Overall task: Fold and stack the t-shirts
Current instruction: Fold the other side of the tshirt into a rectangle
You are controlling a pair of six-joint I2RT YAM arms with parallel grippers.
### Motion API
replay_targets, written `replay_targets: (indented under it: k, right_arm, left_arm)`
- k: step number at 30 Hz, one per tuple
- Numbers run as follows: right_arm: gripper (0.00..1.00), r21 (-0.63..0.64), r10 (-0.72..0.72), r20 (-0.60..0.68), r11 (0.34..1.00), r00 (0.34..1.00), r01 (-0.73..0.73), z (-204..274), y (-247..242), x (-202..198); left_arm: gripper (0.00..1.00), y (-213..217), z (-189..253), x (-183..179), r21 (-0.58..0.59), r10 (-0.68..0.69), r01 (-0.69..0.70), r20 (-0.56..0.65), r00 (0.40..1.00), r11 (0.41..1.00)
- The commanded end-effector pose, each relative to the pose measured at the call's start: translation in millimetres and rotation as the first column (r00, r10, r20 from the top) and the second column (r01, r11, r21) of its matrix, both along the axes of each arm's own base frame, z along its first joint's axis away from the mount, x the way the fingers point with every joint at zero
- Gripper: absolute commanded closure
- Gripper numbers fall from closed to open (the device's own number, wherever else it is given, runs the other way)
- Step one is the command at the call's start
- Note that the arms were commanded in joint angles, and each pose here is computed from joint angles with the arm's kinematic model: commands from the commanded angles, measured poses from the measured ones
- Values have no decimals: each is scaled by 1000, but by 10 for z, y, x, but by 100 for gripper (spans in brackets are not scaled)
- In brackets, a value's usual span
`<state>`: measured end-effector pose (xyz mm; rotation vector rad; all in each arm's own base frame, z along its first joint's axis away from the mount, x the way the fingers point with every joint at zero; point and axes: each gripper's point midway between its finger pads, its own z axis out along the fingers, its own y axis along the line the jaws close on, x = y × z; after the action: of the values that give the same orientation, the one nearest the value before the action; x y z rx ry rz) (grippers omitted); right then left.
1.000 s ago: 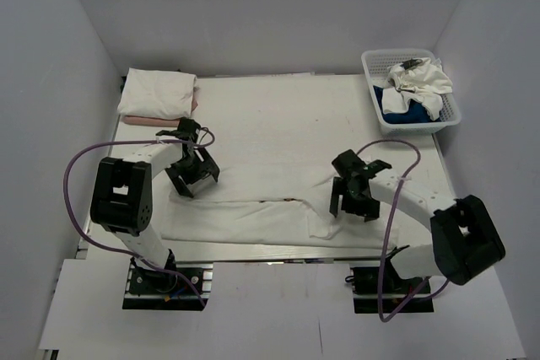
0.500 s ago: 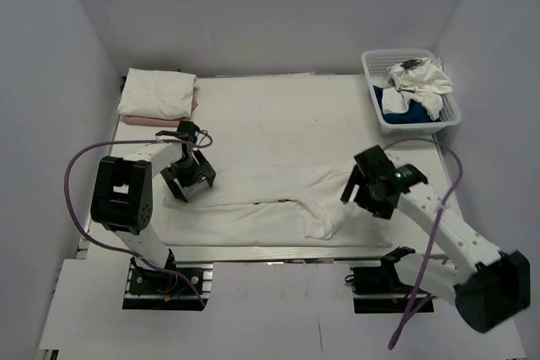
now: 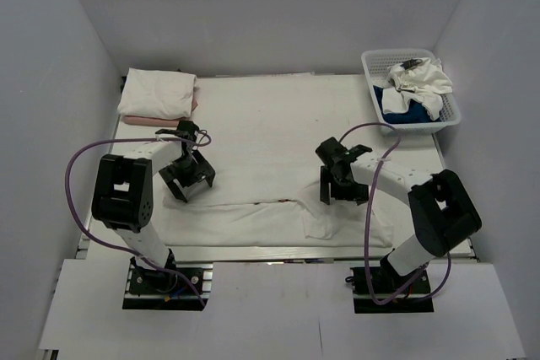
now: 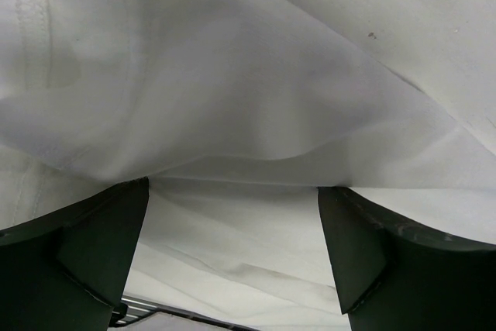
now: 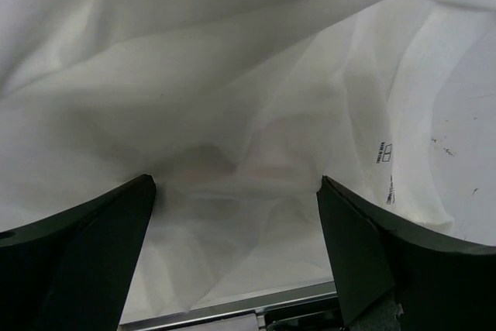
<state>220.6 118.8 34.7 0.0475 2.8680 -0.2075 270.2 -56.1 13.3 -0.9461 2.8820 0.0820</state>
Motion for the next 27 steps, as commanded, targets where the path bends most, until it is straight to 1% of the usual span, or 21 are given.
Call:
replay_targets:
  k: [1,6,8,9,10,11,12,14,16,17,18,19,20,21,22,24,25,27]
  right_arm:
    - [10,13,51,4,999,999,-51,-41,58,-31]
    - [10,146,75,12,986,997,-76,7,368,-46]
    - [10,186,97,21,978,995,-99,30,495,-28]
    - [10,181,101,4,978,995,-100,-23,519,-51]
    - [10,173,117,-6,978,993,-115,-40,542,-85]
    - [10,139,108,7,984,994,-108,-45,501,-52]
    - [10,103,97,-25,990,995,-94,-88,442,-100]
    - [10,37,70,-31,997,997,-68,-128,324,-129]
    - [10,-66,-12,-37,998,999,9,-123,84,-205]
    - [10,-114,-36,-65,993,997,29,-137,-52,-331]
    - [10,-131,-60,-62,990,996,52,-129,-111,-359]
    - [10,-157,-127,-7,980,992,125,-48,-212,-364]
    - [10,-198,-153,-25,969,988,145,-54,-339,-489]
    - [10,-204,-177,-13,964,984,171,-28,-389,-516]
    - [10,-196,-245,36,949,969,247,70,-462,-557]
    - [10,-200,-285,48,936,957,288,90,-555,-632]
    - [10,-176,-306,73,933,949,315,151,-605,-683]
    - [10,-191,-348,73,915,935,355,158,-742,-820]
  left_arm:
    - [0,207,-150,-146,102,40,-33,-68,997,994]
    - [0,214,-206,-206,102,49,-43,-64,997,994]
    - [0,229,-197,-201,108,50,-44,-50,998,993]
    - [0,229,-197,-201,108,50,-44,-50,998,993]
    - [0,251,-196,-198,120,50,-44,-47,998,992]
    - [0,254,-194,-221,122,50,-43,-56,997,992]
    - [0,255,-194,-221,122,50,-43,-56,997,992]
    - [0,276,-210,-253,133,51,-42,-63,997,990]
    - [0,292,-209,-251,142,51,-42,-62,997,989]
    - [0,295,-206,-273,143,51,-41,-71,996,989]
    - [0,312,-201,-298,154,63,-51,-78,995,987]
    - [0,363,-200,-288,172,85,-72,-71,994,982]
    - [0,366,-189,-312,172,85,-72,-68,994,982]
    - [0,381,-167,-299,178,85,-74,-57,995,981]
    - [0,408,-186,-337,181,94,-81,-67,993,980]
    - [0,407,-167,-327,179,94,-83,-58,994,980]
    - [0,407,-167,-327,179,94,-83,-58,994,980]
    - [0,429,-177,-326,182,104,-89,-72,992,979]
